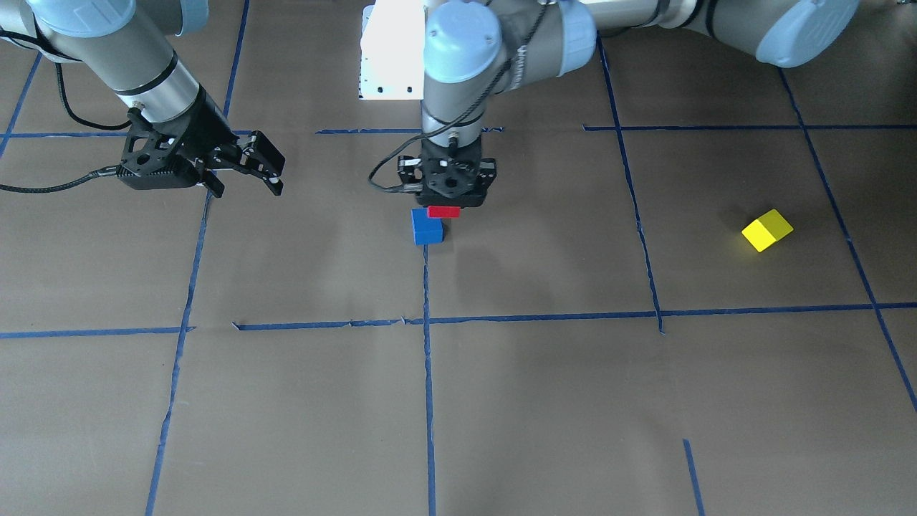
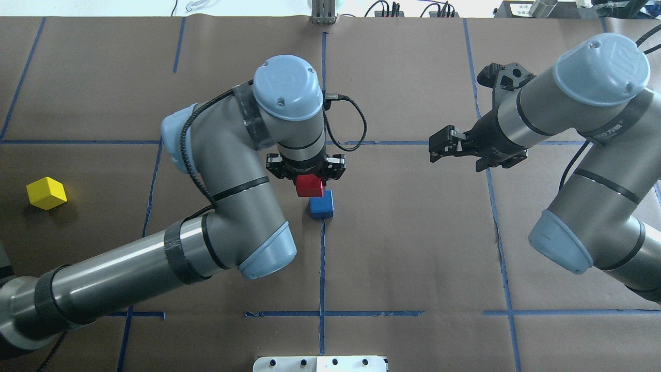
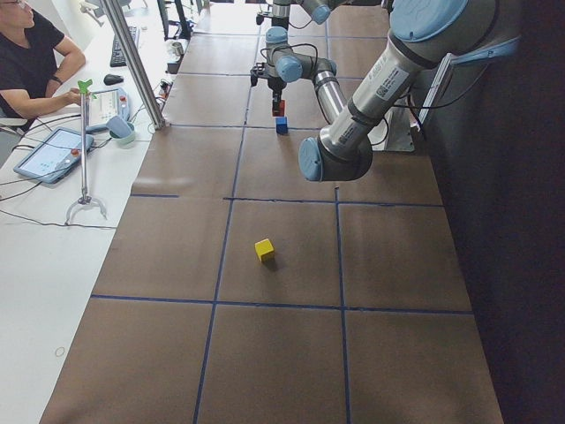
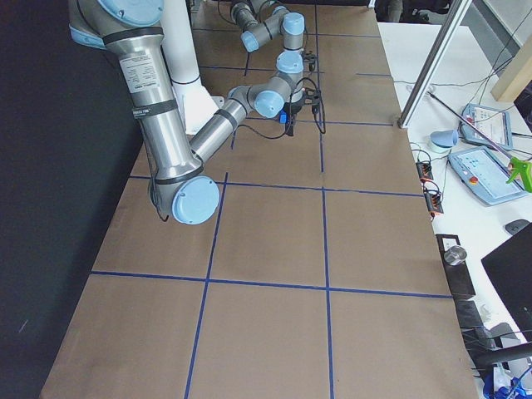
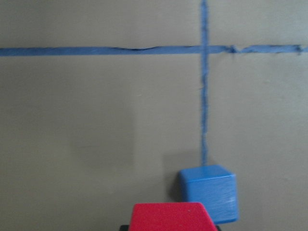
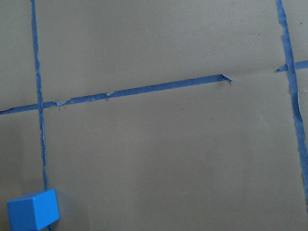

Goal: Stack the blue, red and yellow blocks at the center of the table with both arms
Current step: 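Carry the red cube with the left gripper above the blue cube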

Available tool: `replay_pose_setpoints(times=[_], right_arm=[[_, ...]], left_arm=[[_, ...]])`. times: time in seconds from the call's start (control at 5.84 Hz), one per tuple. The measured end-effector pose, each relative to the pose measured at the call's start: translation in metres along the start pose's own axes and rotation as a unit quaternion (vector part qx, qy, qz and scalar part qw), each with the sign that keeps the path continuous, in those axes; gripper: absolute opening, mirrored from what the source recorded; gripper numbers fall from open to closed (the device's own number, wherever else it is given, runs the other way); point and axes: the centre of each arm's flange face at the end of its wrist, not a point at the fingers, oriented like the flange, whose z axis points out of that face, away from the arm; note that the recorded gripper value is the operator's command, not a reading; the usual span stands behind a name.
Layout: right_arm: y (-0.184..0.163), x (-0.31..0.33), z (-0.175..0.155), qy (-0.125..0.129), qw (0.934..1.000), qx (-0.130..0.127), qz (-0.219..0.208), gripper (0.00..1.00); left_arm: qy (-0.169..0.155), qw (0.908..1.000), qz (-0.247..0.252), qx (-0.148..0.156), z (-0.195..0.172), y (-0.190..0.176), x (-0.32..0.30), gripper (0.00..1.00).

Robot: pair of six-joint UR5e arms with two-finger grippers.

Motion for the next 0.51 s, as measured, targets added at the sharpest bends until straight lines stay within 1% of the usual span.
replay_pose_setpoints(times=[0.34,0.51], right_arm=[[-0.002,0.006,0.000,0.005,1.0000,0.002,0.004,1.00],[-0.002,0.006,0.001,0.005,1.0000,0.003,0.004,1.00]], left_arm=[[-0.017,0.9998,0.001,-0.006,0.022,-0.010,0.009,0.00],[-0.021,0.9997,0.000,-0.009,0.033,-0.007,0.011,0.00]])
